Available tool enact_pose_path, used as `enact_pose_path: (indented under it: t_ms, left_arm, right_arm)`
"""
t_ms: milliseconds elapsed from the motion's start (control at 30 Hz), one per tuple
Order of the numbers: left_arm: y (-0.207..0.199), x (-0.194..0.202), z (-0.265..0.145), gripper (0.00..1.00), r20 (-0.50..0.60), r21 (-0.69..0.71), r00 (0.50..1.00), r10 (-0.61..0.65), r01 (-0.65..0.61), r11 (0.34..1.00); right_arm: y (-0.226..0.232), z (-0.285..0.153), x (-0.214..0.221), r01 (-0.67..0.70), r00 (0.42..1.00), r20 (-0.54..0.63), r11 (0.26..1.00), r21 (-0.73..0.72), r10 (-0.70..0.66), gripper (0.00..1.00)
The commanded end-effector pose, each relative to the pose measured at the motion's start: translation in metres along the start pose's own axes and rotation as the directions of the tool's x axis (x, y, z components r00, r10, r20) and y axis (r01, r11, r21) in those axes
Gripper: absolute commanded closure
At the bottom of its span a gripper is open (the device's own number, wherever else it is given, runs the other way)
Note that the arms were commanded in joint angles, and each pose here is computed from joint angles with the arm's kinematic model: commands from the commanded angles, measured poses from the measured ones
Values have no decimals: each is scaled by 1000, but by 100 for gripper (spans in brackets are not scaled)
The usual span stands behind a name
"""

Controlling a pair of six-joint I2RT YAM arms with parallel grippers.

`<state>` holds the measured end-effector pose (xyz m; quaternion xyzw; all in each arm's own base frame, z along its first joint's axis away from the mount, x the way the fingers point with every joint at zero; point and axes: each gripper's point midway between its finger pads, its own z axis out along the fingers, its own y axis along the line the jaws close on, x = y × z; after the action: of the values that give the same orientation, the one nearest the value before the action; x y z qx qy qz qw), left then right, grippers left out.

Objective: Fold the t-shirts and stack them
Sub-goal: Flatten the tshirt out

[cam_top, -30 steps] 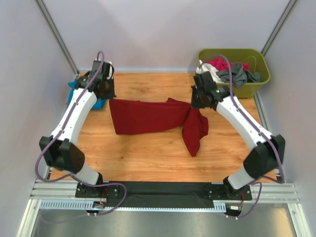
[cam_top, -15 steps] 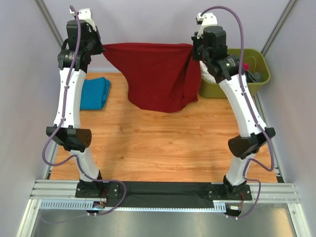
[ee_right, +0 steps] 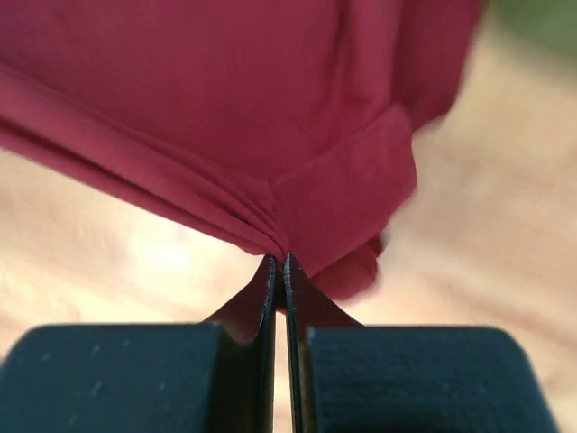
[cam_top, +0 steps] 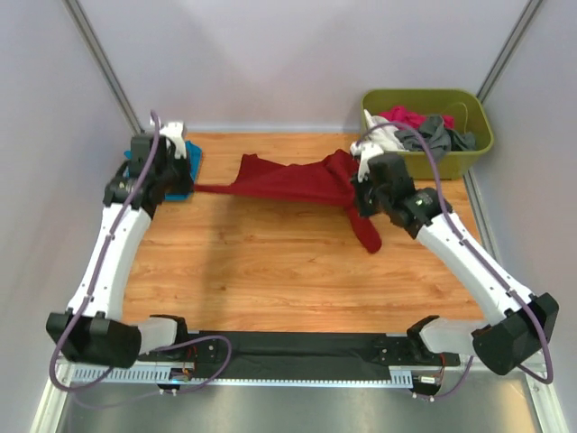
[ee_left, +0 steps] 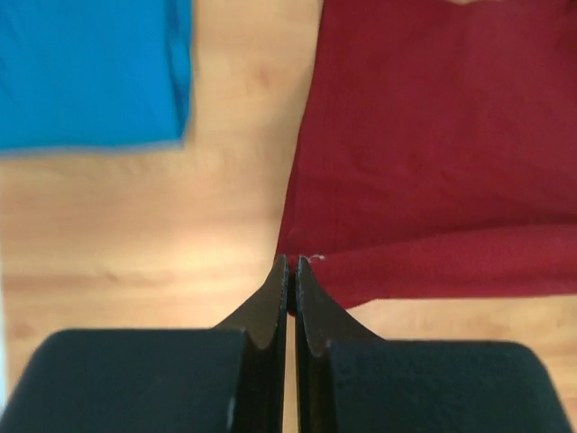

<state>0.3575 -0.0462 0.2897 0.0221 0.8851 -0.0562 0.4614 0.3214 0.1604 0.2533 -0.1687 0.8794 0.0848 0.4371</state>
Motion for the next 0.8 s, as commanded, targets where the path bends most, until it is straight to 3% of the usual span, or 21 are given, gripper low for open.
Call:
enact_pose_path:
  t_ms: [0,33,133,167,200,233,267,300,333,367,433,567,667,767]
  left_arm:
    - [2,68,-18,100,-71,-18,990,-120,119,993]
    - [3,107,-14,100,-156,-33,976,-151,148,989]
    - [-5,160,-24,100,-248,-35,939,-237,236,971]
    - [-6,169,-27,98,-263,-37,932,-250,249,968]
    - [-5,176,-33,89,-277,-48,925,-261,258,965]
    - [-5,179,-35,59,-281,-67,916,-286,278,958]
    - [-8,176,-38,42,-280,-46,918,-280,278,959]
    - [-8,175,-40,29,-282,-49,919,-277,274,960]
    - [-8,158,-45,7,-250,-47,928,-277,274,961]
    - [-7,149,-47,1,-241,-51,932,-271,267,962]
    - [-5,119,-49,1,-205,-49,948,-245,240,969]
    - [0,75,-22,1,-152,-67,959,-240,233,970]
    - [-2,45,21,2,-120,-46,964,-239,235,971]
    - [-3,25,73,6,-128,-35,964,-235,232,972]
  right_arm:
    - [17,3,88,-136,967,-218,991,-15,129,100]
    - [22,0,99,-158,961,-237,987,-34,146,100]
    - [42,0,143,-235,922,-337,968,-93,191,97]
    - [49,-2,149,-251,914,-358,960,-123,193,78]
    - [50,-3,155,-260,906,-374,958,-121,198,61]
    - [51,-5,155,-256,904,-382,958,-126,192,52]
    - [47,-6,154,-247,904,-383,963,-109,189,33]
    - [42,-10,154,-237,900,-392,968,-79,189,22]
    - [37,-13,141,-233,909,-366,971,-54,198,16]
    - [27,-15,132,-225,916,-343,974,-11,208,6]
    - [12,-20,105,-222,928,-293,973,58,229,0]
    - [-15,-7,71,-364,894,-216,917,164,394,0]
    - [-25,18,54,-478,842,-170,855,202,512,2]
    - [-27,46,46,-514,822,-163,834,202,546,4]
